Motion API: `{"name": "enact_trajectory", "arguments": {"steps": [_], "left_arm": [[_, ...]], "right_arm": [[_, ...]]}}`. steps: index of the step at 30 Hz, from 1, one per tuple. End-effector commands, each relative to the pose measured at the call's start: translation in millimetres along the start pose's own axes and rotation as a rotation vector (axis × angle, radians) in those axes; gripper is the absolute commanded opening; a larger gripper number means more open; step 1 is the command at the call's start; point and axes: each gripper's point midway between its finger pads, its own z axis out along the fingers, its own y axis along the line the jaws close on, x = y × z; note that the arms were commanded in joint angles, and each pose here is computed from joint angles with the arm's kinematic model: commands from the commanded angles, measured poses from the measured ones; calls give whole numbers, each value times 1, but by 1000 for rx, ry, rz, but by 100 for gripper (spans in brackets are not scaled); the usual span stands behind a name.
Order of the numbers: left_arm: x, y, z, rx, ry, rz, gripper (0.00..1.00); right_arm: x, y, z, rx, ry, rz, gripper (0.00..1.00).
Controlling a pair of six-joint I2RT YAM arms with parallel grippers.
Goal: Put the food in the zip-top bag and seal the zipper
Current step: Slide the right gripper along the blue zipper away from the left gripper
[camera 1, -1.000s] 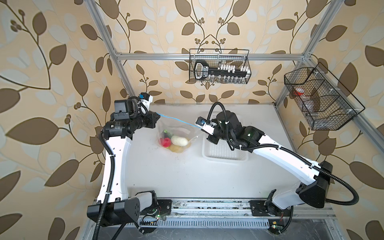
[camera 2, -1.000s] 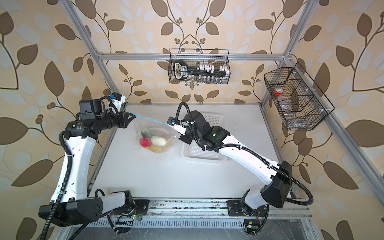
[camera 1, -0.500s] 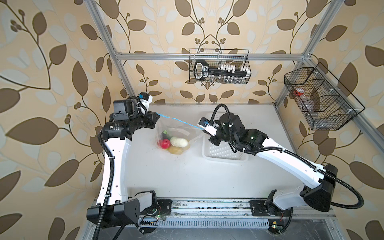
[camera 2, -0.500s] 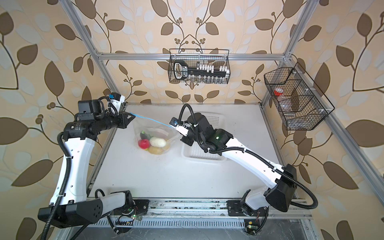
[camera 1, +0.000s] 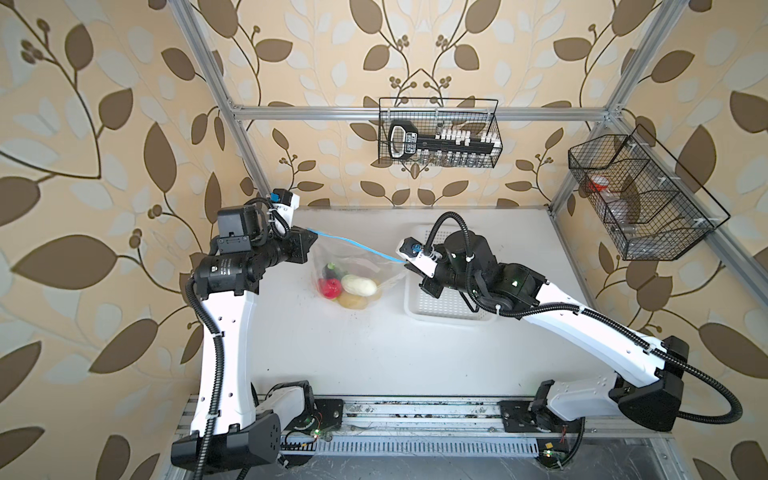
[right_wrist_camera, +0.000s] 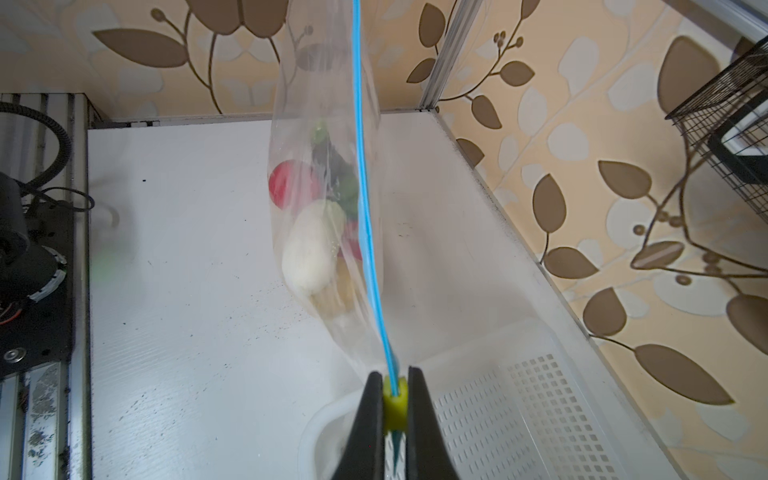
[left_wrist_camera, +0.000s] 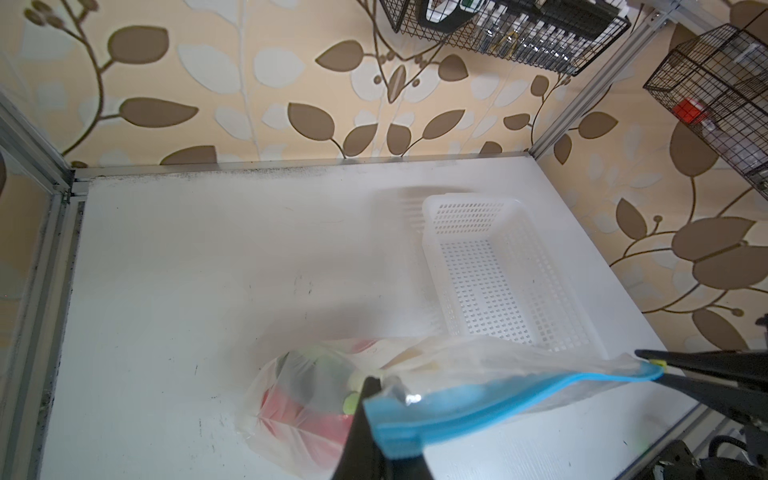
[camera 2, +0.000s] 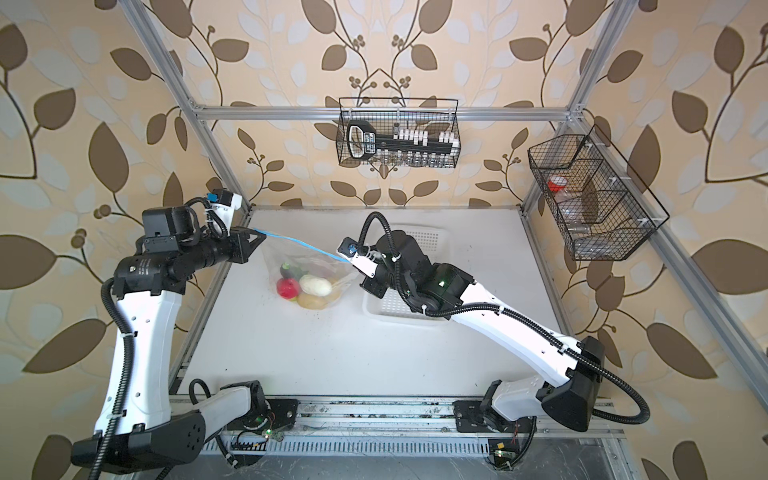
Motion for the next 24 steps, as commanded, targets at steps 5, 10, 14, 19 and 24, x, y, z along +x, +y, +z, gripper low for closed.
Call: {"name": "enact_trajectory", "arguments": {"steps": [5,10,14,19,24], "left_arm": [[13,-14,-20,14,35,-134,0],[27,-24,-35,9,47,-176,0],[30,-35,-52,10,-10,-200,0],[40,-41,-63,0,-32,-213,0],[56,-39,-61,-8,2,-245,0]], "right_arm": [[-14,12,-23,11,-40,38,0],[-28,20,-39,16,-80,63,0],[-27,25,-42,21,-59,82,0],[-24,40,-44,12,-55,85,0],[-27,46,-48,21,-60,94,0]]}}
